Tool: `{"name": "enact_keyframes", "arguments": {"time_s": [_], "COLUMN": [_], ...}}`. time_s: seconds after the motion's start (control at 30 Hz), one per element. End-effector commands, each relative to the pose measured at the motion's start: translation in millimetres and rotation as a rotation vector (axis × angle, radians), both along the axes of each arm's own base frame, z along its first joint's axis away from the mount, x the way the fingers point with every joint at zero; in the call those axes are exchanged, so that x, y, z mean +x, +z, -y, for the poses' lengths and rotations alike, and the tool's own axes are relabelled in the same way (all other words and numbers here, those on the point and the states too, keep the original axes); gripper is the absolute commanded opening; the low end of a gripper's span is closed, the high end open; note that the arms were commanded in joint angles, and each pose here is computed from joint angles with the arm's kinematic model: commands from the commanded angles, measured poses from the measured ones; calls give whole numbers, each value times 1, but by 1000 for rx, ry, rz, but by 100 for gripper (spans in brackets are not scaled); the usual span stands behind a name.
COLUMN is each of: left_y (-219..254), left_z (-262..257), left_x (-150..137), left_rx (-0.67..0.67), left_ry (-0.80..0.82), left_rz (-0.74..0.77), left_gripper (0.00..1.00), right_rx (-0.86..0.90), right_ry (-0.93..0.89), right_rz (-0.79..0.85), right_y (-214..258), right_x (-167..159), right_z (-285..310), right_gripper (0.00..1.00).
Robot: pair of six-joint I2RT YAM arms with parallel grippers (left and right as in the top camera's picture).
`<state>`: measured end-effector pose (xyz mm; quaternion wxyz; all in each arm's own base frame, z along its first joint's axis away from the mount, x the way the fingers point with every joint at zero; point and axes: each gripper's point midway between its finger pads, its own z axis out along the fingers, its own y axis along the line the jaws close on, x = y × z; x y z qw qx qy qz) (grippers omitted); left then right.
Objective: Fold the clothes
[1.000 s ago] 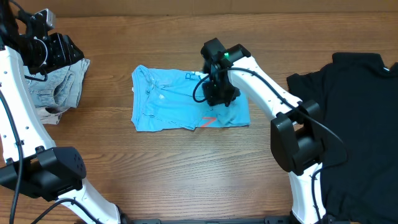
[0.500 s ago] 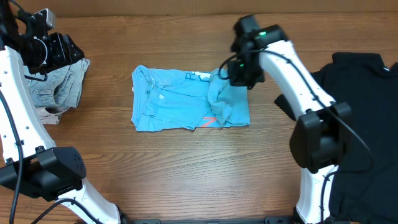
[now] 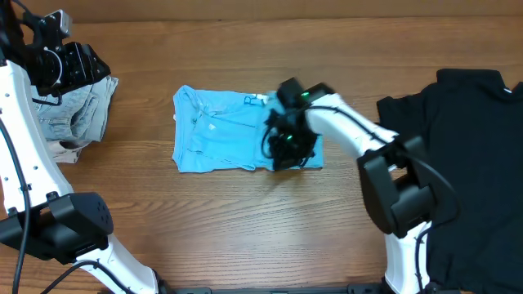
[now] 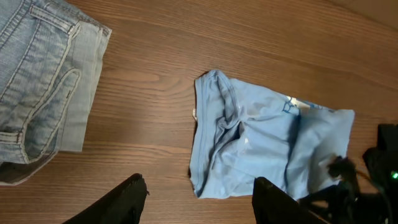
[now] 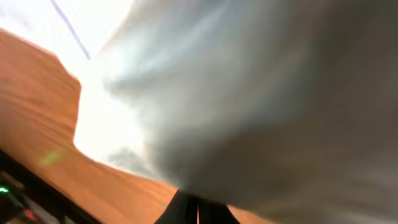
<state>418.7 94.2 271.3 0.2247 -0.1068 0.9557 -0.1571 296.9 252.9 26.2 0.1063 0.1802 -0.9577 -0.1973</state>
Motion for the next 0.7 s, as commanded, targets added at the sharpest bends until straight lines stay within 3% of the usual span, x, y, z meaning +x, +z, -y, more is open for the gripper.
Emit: {"name": "enact_keyframes", "arguments": {"time_s": [0.0, 0.07, 0.2, 0.4, 0.5, 0.67], "left_y": [12, 12, 13, 7, -13, -67], "left_z": [5, 5, 5, 6, 13, 39], "left_x": [1, 1, 2, 0, -6, -23], "left_rx": [7, 7, 9, 0, -22, -70], "left_ry": [-30, -30, -29, -29, -50, -137], "left_rz": [43, 44, 48, 27, -36, -190], "left_gripper": [59, 59, 59, 63, 75, 93], "right_rx": [-205, -278, -241, 100, 185, 156], "right_ry": [-11, -42, -130, -239, -257, -251], "right_rz": [191, 251, 316, 308, 252, 145], "right_y": [32, 50, 68, 78, 67, 37], "right_x": [35, 51, 81, 111, 109, 88], "right_z": [41, 64, 77, 40, 17, -4], "right_gripper": [4, 4, 4, 5, 5, 4]}}
